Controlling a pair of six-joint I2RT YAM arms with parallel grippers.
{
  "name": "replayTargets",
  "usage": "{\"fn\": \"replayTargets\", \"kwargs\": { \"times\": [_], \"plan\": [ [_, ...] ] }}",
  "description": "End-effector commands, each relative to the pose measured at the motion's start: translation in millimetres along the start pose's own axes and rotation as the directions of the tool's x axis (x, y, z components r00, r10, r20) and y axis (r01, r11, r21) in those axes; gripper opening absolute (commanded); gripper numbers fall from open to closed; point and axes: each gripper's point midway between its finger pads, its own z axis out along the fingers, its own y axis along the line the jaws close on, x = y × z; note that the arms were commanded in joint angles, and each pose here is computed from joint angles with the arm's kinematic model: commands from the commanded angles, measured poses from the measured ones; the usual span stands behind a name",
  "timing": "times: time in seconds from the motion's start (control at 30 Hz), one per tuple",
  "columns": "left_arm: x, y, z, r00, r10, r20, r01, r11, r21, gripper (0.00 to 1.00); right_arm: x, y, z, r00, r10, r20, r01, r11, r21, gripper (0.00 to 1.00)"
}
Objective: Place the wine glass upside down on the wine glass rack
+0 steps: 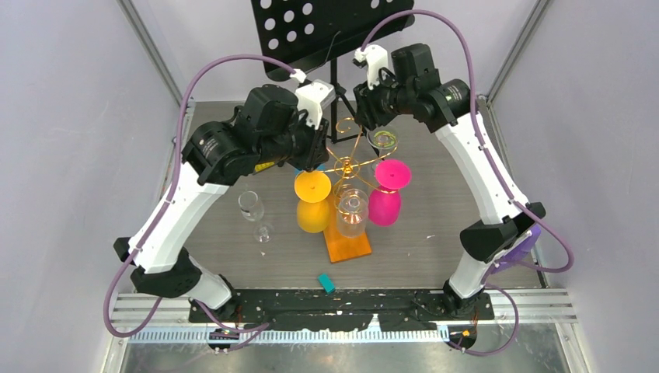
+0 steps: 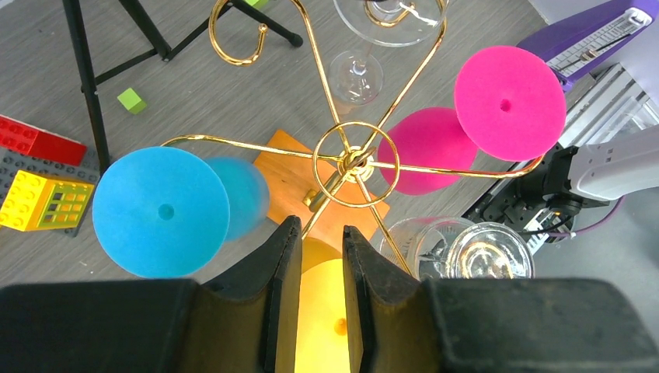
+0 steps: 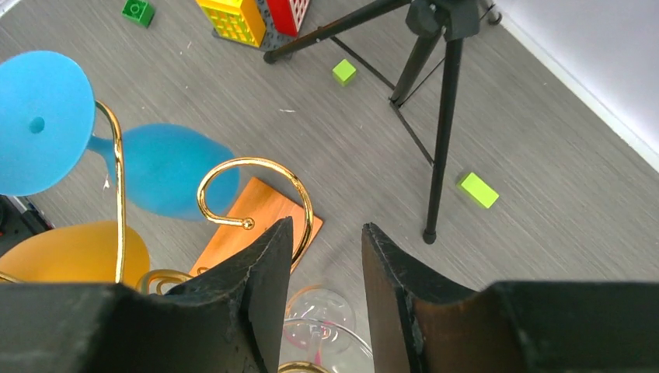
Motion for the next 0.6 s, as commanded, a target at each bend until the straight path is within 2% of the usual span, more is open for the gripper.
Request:
{"fn": "replayTargets", "kwargs": {
  "times": [0.0, 0.2, 0.57],
  "plan": [
    [-15.7, -7.1, -8.5, 0.997, -0.006, 0.073, 0.003, 0.999, 0.034, 0.25, -13.6, 11.1, -11.1, 0.998, -0.045, 0.043, 0.047, 0.998, -0.045, 0.44],
    [-16.4, -7.5, -7.2, 0.997, -0.004, 0.078, 0.001, 0.999, 0.036, 0.25, -9.9, 15.5, -8.6, 0.997, -0.065, 0.029, 0.067, 0.996, -0.059, 0.43],
    [-14.5, -8.0, 3.3, 0.998, 0.009, 0.058, -0.011, 0.999, 0.035, 0.25, 1.3, 15.2, 7.9, 0.995, -0.097, -0.024, 0.096, 0.994, -0.058, 0.35]
  ]
}}
